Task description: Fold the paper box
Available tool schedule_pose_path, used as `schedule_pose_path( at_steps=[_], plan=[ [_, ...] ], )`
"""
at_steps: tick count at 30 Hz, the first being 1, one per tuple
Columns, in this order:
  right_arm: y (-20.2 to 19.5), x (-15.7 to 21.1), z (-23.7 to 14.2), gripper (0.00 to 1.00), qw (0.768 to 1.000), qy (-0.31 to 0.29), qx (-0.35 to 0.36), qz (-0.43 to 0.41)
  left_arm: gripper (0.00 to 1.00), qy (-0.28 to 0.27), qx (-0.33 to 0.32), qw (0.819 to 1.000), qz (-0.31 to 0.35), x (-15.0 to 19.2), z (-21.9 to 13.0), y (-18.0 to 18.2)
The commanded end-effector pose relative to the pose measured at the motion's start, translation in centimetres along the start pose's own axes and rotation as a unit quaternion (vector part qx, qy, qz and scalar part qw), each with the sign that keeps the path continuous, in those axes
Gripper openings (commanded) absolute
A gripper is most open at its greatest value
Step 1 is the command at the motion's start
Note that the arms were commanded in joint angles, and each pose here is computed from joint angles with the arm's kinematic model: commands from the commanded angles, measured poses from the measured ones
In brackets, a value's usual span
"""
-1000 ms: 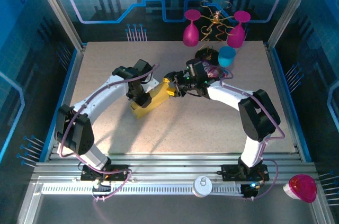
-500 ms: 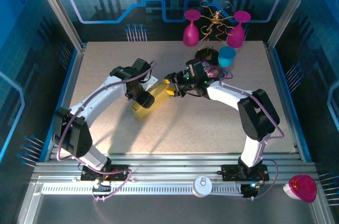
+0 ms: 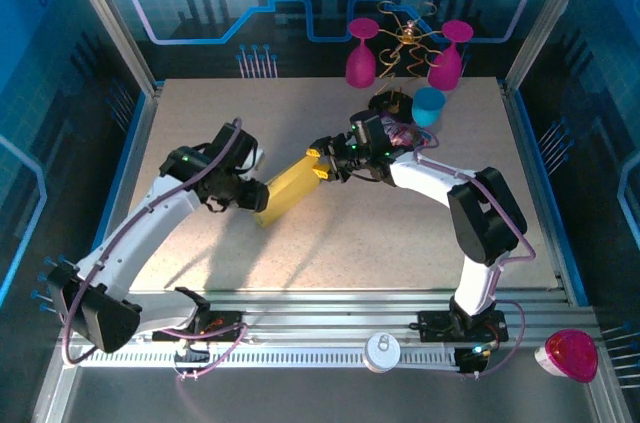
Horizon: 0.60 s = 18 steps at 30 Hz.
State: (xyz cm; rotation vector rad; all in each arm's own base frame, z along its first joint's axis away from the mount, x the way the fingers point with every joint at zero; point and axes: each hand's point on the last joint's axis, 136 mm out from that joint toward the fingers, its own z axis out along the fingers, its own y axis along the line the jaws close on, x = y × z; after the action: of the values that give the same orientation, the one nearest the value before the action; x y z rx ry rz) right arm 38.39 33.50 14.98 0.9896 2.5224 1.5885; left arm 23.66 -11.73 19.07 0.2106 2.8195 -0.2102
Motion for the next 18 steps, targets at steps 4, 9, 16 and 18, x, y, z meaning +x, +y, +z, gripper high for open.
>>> schedule_pose_path(
  at_steps=[4,9,16,18],
  plan=[
    [-0.1,-0.5,0.4,0.46,1.0,-0.002,0.009,0.012,0.45,0.062,-0.052,0.996,-0.047,3.0,1.5,2.0],
    [-0.2,-0.5,0.4,0.45,1.0,0.0,0.008,0.012,0.43,0.03,-0.091,0.995,-0.032,1.2,1.9,3.2],
    [-0.1,-0.5,0.4,0.44,1.0,-0.001,0.009,0.012,0.45,0.034,-0.097,0.995,0.01,0.2,3.5,3.2],
    [-0.2,-0.5,0.4,0.44,1.0,0.001,0.009,0.013,0.43,0.031,-0.099,0.995,0.011,-0.3,3.8,3.3]
  ],
)
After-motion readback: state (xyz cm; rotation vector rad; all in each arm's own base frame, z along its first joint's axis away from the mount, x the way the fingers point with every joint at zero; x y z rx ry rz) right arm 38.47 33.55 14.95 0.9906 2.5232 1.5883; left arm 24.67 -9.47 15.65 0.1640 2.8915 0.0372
